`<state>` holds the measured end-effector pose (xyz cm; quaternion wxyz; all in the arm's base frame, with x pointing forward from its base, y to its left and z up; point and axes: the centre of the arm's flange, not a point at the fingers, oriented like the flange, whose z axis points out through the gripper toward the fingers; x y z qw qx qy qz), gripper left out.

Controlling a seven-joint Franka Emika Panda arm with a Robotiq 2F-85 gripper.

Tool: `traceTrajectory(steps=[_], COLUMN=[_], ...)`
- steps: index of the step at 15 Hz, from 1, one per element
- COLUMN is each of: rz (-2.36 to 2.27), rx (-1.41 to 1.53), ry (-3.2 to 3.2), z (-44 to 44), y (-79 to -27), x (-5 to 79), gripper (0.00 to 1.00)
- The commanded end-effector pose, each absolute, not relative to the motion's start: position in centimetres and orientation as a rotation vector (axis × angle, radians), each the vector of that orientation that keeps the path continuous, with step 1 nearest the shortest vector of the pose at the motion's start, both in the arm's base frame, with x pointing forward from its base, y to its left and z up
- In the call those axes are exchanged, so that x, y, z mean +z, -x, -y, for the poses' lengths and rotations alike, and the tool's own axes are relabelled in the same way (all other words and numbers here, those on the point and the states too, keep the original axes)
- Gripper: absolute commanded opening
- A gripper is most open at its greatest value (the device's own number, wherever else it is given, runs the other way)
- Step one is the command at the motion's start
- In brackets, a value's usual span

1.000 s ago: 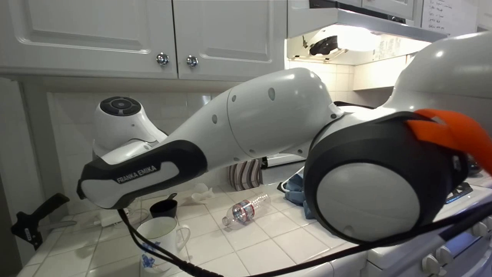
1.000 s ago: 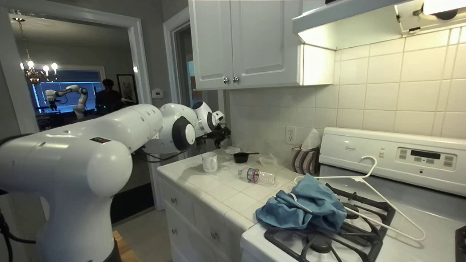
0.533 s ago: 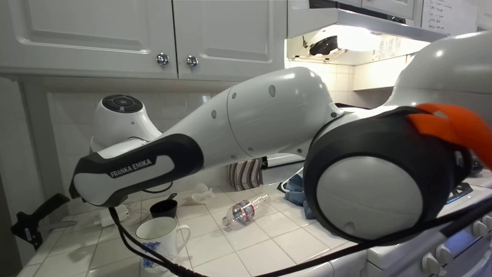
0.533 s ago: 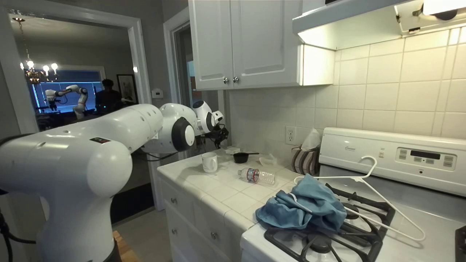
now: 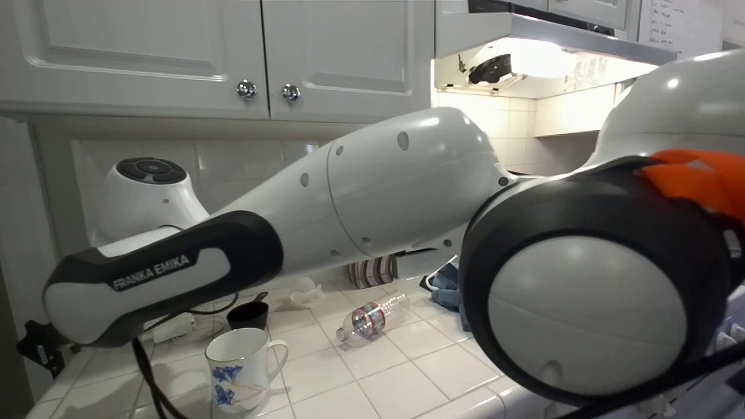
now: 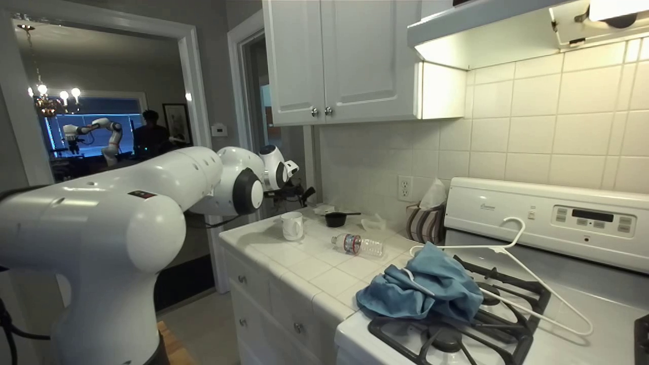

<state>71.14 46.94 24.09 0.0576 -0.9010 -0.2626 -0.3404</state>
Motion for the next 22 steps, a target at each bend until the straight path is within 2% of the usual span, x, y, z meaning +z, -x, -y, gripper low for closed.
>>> traceTrajectory(steps=[1,4,12,18,19,22], rz=[0.873,0.865,0.948,0.978,1.006,1.005], rx=[-1.053,-1.051,-0.827,-1.023,-0.932,-0.98], ry=[2.642,2.662,2.769,2.639,2.679,2.653], z=[-45.4,-46.6,-49.9,-52.3,-56.7,-57.2], y=[-63.4,-62.2,-59.5,-57.1,-63.2,-62.8], x=[23.3,22.8,22.4,22.3,21.7,21.7], gripper=[1.0,1.0,1.0,1.0,1.0,1.0])
